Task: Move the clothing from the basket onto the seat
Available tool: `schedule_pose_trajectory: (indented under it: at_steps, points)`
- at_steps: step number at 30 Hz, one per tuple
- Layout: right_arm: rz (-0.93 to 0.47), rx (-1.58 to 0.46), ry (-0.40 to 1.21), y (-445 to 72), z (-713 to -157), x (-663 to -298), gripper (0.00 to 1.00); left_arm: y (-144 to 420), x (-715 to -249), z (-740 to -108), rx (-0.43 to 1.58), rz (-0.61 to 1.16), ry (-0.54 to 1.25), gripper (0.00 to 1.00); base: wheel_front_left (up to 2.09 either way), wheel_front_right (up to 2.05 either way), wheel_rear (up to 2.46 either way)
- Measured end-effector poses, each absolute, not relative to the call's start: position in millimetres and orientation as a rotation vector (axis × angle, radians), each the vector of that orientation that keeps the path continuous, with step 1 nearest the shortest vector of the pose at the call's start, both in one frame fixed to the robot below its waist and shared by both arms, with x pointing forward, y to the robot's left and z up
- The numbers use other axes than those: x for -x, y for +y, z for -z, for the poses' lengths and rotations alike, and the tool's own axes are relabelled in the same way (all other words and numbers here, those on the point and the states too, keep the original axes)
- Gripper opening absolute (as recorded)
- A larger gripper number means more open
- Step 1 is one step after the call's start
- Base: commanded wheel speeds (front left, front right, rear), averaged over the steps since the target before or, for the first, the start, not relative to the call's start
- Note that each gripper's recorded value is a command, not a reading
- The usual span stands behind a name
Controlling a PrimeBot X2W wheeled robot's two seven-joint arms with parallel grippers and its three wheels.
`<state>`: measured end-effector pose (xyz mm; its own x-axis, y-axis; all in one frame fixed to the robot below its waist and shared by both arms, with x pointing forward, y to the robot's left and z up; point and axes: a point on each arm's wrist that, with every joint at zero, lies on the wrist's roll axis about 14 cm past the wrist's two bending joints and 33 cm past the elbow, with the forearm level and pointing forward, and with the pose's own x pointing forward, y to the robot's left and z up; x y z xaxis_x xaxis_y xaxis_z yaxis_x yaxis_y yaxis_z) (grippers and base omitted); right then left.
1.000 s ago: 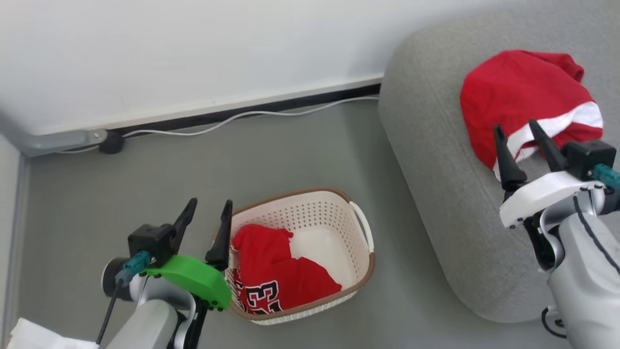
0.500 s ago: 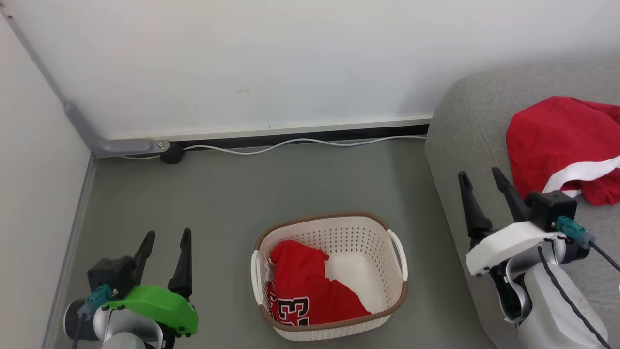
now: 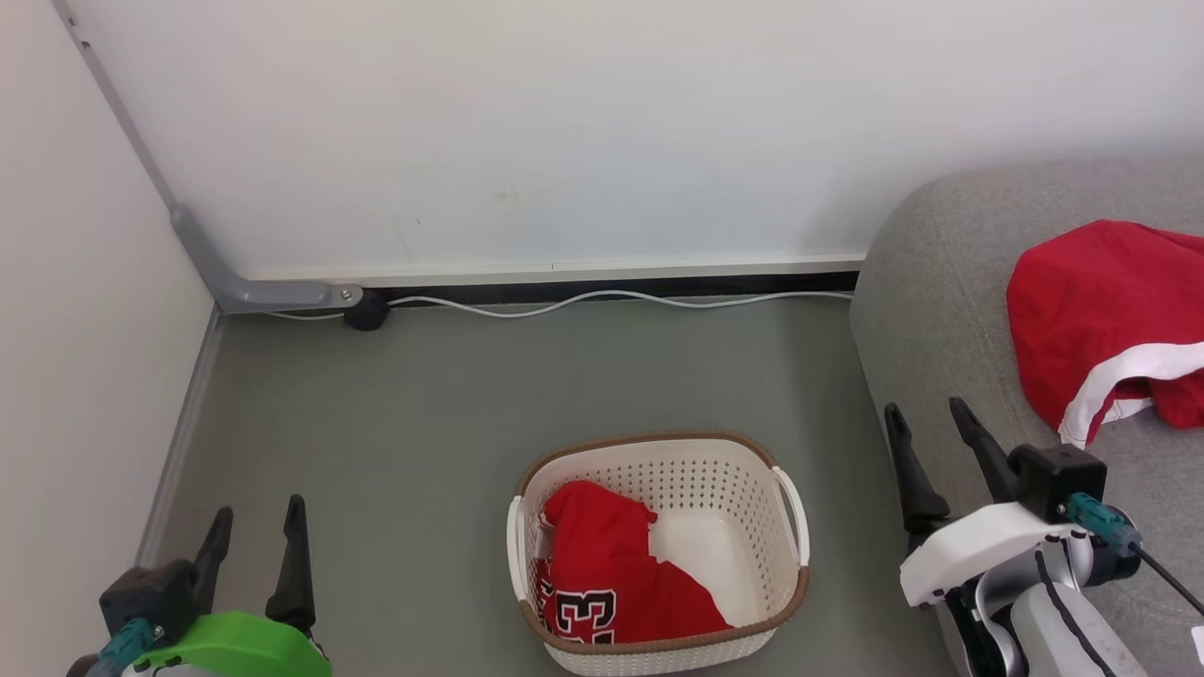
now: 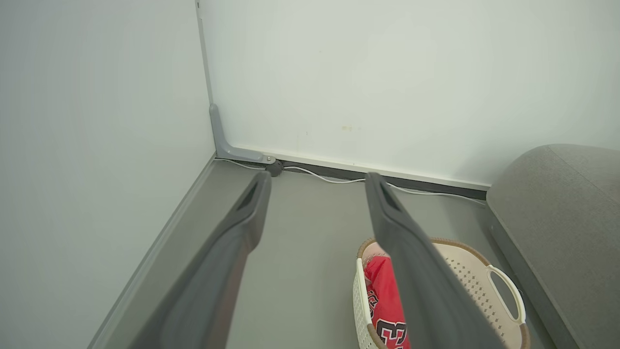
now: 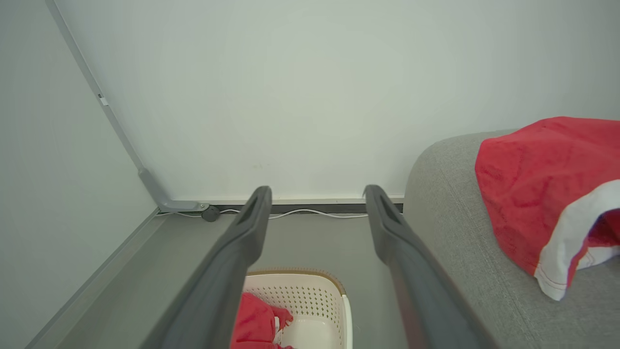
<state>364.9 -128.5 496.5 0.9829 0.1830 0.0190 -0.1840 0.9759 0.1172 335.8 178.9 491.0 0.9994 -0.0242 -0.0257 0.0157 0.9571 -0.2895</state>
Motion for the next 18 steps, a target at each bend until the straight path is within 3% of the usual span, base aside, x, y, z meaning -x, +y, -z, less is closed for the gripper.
schedule_pose_trajectory:
  at_steps: [18]
  points:
    - [-0.143, -0.126, 0.0, -136, -490, -344, 1.0, 191, -321, -486, 0.274, -0.02, 0.036, 1.0, 0.0, 0.0, 0.0]
